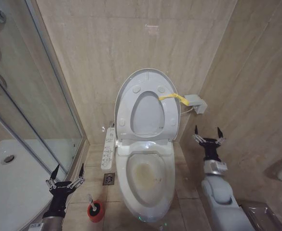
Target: Open the toilet lid, clean the toilet bowl with a toilet brush, close the toilet lid, and flush.
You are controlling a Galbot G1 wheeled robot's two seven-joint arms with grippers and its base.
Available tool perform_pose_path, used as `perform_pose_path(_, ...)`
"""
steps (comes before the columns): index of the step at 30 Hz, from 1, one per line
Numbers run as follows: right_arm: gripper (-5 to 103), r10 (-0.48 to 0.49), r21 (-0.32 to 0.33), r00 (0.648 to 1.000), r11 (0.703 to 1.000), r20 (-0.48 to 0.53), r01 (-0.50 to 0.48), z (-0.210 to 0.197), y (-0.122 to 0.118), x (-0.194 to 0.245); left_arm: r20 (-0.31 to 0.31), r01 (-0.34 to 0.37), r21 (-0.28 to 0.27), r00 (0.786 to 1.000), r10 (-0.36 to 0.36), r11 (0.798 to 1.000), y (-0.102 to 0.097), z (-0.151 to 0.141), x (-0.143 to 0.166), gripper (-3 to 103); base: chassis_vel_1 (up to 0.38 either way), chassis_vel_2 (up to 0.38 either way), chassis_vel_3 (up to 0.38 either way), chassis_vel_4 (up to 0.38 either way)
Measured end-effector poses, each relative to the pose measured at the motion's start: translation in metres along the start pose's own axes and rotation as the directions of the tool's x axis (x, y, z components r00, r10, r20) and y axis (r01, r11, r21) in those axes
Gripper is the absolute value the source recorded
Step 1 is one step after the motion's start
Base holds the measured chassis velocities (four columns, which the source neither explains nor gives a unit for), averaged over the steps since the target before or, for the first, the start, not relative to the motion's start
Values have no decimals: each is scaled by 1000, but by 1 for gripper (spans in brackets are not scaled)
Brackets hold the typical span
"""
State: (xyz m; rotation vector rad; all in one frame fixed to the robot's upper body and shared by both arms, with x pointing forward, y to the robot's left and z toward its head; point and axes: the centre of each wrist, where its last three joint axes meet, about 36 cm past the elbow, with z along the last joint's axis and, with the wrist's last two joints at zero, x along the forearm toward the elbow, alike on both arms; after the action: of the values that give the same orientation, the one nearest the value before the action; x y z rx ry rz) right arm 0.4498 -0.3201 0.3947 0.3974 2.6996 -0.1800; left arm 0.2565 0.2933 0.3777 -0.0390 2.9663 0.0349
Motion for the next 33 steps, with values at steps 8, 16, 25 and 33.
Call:
perform_pose_path(8, 100, 24, 37, 999, 999, 28, -25, 13, 17, -88, 0, 0, 0, 1000, 0, 1000, 0, 0, 0, 100, 0, 0, 0, 0)
perform_pose_path(16, 100, 41, 61, 997, 997, 66, -45, 6, 10, -147, 0, 0, 0, 1000, 0, 1000, 0, 0, 0, 100, 0, 0, 0, 0)
perform_pose_path(25, 100, 12, 63, 997, 998, 74, -17, 0, 26, -182, 0, 0, 0, 1000, 0, 1000, 0, 0, 0, 100, 0, 0, 0, 0)
perform_pose_path(33, 100, -24, 55, 996, 998, 85, 19, -8, 48, -206, 0, 0, 0, 1000, 0, 1000, 0, 0, 0, 100, 0, 0, 0, 0)
